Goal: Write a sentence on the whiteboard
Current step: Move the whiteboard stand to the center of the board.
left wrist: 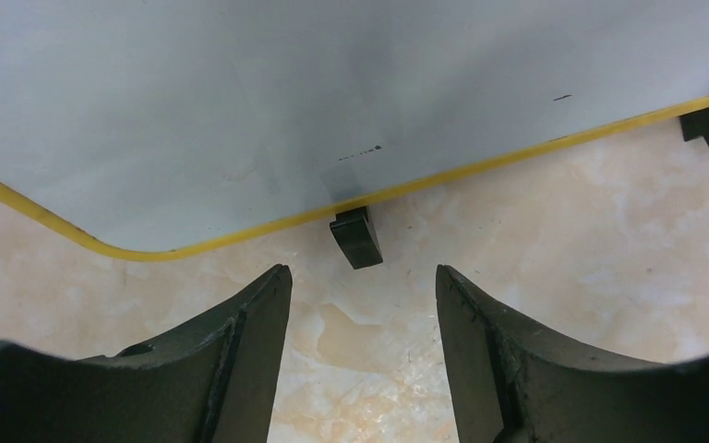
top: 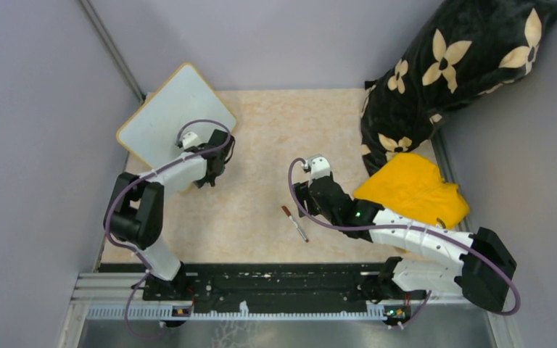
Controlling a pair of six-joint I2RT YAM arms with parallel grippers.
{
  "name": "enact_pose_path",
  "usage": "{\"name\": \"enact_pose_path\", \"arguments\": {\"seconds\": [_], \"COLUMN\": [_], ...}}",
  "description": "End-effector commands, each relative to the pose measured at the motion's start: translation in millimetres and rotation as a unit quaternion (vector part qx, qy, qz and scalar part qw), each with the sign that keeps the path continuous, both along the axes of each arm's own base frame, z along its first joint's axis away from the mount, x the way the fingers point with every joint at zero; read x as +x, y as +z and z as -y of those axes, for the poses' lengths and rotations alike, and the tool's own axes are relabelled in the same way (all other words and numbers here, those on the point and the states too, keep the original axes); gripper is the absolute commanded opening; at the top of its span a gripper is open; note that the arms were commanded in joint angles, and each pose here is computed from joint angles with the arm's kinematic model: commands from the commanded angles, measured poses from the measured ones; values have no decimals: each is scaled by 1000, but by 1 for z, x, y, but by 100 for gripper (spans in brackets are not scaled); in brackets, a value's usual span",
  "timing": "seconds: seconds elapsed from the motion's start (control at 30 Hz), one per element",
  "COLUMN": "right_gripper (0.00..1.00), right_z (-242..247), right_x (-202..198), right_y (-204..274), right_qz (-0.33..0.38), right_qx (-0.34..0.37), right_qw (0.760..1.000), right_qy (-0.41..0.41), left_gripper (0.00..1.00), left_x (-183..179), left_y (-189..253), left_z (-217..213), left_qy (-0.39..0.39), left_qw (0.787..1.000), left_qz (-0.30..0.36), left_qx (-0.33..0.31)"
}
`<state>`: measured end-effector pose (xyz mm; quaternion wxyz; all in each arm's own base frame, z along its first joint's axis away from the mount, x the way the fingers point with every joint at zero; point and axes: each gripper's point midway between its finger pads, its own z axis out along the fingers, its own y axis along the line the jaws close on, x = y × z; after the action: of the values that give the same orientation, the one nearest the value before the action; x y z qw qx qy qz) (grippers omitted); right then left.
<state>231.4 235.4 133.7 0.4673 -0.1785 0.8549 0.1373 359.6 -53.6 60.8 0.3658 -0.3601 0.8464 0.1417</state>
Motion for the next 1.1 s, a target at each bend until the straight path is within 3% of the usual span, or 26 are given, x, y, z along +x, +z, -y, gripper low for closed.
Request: {"name": "enact_pose_path", "arguments": {"seconds": [0.0, 0.3, 0.63, 1.07], "right_gripper": [66, 66, 66, 66], "right_z": [-11, -9, -5, 0], "right_x": [7, 7, 4, 3], "right_y": [26, 33, 35, 36], "right_qz": [30, 36, 40, 42], "right_qx": [26, 27, 32, 33], "right_qw": [999, 999, 999, 999], "right_qy": [3, 5, 2, -1], "left_gripper": [65, 64, 64, 49], "left_x": [7, 10, 15, 16], "left_y": [-1, -13, -13, -21], "left_z": [-3, -9, -1, -9], "left_qy": [5, -6, -47, -15], "left_qw": [1000, 999, 999, 999], "left_qz": [0, -20, -1, -18], "left_qx": [14, 24, 12, 32]}}
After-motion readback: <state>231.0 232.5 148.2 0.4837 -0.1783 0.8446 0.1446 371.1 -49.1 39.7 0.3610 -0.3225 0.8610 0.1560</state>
